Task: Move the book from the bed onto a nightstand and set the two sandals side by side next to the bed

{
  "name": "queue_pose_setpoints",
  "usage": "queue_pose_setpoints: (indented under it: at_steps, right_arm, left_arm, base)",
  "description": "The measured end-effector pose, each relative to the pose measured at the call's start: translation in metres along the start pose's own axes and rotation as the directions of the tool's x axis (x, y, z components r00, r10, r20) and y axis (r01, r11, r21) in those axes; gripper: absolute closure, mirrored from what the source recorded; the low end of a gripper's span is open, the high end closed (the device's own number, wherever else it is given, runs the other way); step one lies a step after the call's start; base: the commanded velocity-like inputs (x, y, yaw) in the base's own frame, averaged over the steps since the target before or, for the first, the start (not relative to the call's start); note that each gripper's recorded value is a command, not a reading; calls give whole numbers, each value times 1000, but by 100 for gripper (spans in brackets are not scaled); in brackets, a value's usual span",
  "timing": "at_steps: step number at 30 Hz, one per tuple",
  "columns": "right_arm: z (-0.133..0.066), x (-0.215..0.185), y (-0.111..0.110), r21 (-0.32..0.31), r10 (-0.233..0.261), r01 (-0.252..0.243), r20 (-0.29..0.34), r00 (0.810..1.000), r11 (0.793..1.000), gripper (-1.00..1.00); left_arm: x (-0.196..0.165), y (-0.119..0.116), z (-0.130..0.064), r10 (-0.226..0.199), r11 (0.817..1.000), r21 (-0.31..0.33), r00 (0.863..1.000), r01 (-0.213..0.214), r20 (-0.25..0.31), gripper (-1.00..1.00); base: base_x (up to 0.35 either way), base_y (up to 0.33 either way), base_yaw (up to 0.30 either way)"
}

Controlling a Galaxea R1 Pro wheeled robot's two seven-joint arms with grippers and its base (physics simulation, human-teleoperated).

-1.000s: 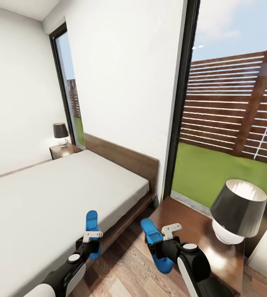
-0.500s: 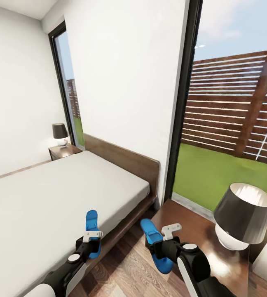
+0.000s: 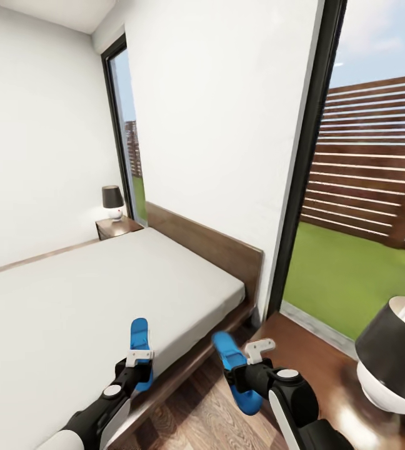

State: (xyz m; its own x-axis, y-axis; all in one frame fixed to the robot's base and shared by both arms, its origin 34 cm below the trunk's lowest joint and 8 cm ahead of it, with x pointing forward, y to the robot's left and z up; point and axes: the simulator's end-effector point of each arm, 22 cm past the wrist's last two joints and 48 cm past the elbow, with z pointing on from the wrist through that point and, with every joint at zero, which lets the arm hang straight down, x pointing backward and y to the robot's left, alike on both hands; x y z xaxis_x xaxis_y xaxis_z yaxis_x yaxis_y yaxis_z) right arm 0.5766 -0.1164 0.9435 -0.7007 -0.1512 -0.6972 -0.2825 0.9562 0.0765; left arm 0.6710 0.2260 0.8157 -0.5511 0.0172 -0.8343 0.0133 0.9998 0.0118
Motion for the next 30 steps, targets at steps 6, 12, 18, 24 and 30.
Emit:
queue_pose_setpoints:
  at_steps: [6, 12, 18, 24, 30]
  right_arm:
    - [0, 1, 0, 0, -1, 1, -2, 1000, 1000, 100]
    - [1, 1, 2, -3, -4, 4, -2, 1000, 1000, 100]
    - [1, 1, 10, -14, -20, 20, -4, 1000, 1000, 100]
    - [2, 3, 11, -17, -24, 24, -8, 1000, 1000, 100]
    - [2, 3, 12, -17, -25, 25, -9, 1000, 1000, 100]
  left_arm:
    - [-1, 0, 0, 0, 1000, 0, 1000, 0, 3, 100]
    - [0, 0, 0, -1, 1000, 1, 1000, 1, 2, 100]
    - [0, -1, 0, -1, 1000, 1, 1000, 1, 2, 100]
    - [0, -1, 0, 0, 1000, 1, 1000, 0, 2, 100]
    - [1, -1, 0, 1, 1000, 0, 1000, -1, 1, 100]
  base:
    - [14, 0, 278]
    - [3, 0, 282]
    - [0, 0, 284]
    - [0, 0, 284]
    - [0, 0, 284]
